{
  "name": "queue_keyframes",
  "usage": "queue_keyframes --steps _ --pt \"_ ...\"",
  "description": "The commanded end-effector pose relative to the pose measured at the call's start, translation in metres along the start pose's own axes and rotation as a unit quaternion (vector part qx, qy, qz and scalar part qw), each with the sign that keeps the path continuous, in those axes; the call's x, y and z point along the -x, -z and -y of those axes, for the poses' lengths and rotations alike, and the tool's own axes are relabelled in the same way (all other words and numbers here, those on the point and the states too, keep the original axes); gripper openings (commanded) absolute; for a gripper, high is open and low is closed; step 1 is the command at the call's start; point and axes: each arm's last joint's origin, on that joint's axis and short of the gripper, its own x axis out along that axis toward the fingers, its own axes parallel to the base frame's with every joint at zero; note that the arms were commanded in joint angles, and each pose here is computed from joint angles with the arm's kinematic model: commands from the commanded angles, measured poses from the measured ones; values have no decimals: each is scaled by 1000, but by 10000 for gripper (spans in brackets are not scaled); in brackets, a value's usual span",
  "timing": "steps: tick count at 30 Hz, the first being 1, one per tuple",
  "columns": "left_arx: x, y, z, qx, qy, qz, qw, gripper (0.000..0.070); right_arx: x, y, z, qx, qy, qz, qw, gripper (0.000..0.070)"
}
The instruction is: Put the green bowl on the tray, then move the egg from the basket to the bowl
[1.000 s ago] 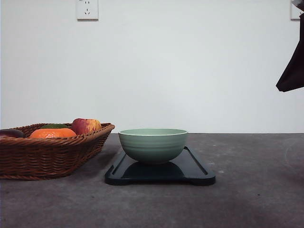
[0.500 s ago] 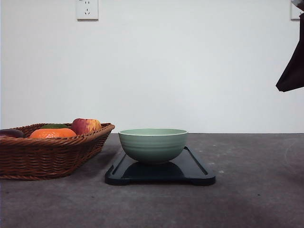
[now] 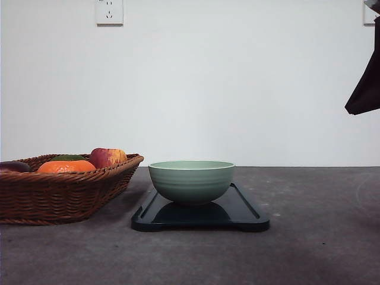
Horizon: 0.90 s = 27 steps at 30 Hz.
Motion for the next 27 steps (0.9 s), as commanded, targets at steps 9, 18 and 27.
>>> queue_keyframes --steps 9,18,27 --pt "-2 5 0 1 0 -4 1000 0 1 -3 -2 1 -3 8 1000 16" --pt "-2 5 0 1 0 -4 1000 0 3 4 14 73 65 82 992 16" --pt "-2 5 0 1 0 -4 1000 0 11 49 47 41 166 195 966 16"
